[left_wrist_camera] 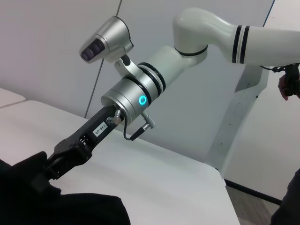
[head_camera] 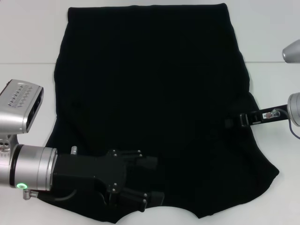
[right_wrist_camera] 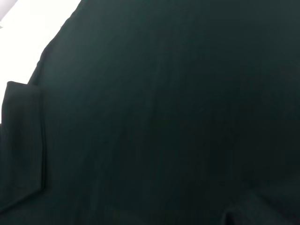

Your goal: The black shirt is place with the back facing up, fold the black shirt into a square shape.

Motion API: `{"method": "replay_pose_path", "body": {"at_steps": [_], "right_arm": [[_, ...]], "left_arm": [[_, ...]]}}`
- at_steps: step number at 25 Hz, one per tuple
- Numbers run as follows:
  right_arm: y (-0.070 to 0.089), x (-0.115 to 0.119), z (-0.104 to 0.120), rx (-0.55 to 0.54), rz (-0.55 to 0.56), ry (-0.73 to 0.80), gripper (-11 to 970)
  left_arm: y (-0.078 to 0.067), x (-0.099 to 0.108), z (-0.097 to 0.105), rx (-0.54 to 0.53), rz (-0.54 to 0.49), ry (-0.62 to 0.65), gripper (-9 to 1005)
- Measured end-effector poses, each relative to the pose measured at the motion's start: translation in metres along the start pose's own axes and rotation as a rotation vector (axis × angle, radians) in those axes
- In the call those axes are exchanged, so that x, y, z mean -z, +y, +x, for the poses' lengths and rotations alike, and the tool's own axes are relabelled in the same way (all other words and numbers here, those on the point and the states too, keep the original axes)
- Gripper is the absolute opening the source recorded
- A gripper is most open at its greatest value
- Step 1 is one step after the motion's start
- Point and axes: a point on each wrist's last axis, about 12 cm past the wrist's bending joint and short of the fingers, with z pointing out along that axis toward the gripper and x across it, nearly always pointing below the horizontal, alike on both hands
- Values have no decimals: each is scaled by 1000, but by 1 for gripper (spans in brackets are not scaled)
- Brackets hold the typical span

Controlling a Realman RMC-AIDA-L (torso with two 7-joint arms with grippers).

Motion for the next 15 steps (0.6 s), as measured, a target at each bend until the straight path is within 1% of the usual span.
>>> {"method": "replay_pose_path", "body": {"at_steps": [7,11,15], "right_arm": [[1,0,-1,-7,-2,4,156],[6,-3,0,11,-21,36,165],[5,0,-2,-8,-24,18,174]], "left_arm": [[0,1,1,3,-4,-2,910],[0,1,0,1,-4,-1,909],[1,0,-1,-1,-4,-1,908]]}}
